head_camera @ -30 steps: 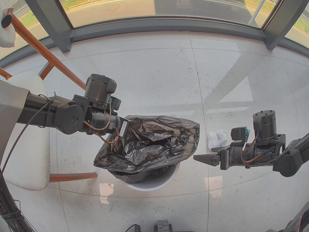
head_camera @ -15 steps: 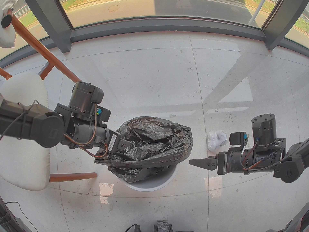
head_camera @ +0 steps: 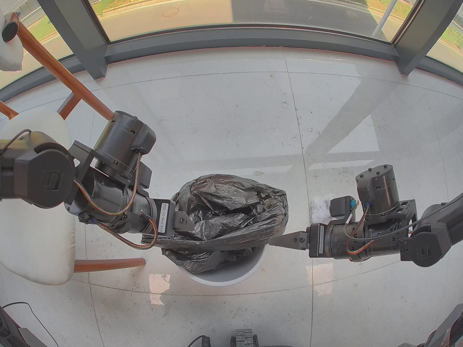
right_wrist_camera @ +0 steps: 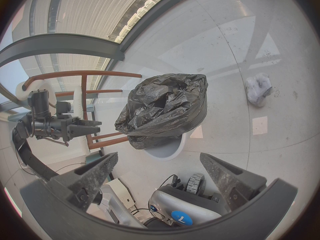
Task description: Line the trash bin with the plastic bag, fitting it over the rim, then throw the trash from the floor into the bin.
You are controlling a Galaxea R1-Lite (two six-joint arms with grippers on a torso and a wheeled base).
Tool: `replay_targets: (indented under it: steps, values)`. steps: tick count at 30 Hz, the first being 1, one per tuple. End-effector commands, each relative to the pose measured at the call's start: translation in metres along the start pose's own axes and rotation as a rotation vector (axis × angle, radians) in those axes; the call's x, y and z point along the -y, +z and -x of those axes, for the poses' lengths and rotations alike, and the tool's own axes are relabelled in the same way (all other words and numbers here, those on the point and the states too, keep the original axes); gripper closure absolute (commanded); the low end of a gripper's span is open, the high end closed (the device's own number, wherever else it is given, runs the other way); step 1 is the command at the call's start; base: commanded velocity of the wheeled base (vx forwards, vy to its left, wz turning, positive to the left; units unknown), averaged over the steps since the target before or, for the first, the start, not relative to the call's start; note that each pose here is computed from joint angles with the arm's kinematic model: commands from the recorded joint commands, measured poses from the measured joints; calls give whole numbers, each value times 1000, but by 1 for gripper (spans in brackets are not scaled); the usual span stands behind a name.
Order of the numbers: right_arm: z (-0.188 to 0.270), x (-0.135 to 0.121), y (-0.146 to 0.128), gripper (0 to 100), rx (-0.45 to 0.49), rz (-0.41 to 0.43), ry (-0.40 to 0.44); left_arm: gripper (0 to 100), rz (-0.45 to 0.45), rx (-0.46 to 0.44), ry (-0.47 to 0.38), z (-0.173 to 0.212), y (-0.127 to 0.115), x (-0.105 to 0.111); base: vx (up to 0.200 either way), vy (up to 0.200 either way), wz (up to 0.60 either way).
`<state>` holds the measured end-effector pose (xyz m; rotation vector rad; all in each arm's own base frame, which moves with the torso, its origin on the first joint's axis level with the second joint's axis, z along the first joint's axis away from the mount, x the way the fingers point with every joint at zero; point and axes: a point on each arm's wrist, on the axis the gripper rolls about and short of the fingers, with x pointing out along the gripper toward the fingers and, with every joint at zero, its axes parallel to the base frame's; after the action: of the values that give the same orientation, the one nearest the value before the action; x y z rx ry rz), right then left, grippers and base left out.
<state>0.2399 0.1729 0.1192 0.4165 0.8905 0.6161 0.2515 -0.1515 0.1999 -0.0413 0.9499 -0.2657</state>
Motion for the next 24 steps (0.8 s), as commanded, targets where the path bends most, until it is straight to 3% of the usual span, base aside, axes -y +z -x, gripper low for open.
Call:
replay_targets:
  steps: [1, 6, 13, 15, 24]
  values:
    - [-4, -6, 6, 0, 2, -31, -25, 0, 296, -97, 67, -31, -2, 11, 0, 0, 0]
    - [-7, -7, 3, 0, -8, -29, -29, 0, 580, -117, 49, -40, -7, 44, 0, 0, 0]
    - [-18, -7, 7, 0, -5, -34, -41, 0, 855, -191, 76, -57, -9, 50, 0, 0, 0]
    - [-20, -7, 8, 0, -4, -34, -40, 0, 914, -215, 84, -59, -12, 50, 0, 0, 0]
    - [-25, -12, 6, 0, -16, -19, -29, 0, 1009, -257, 157, -89, -19, 48, 0, 0, 0]
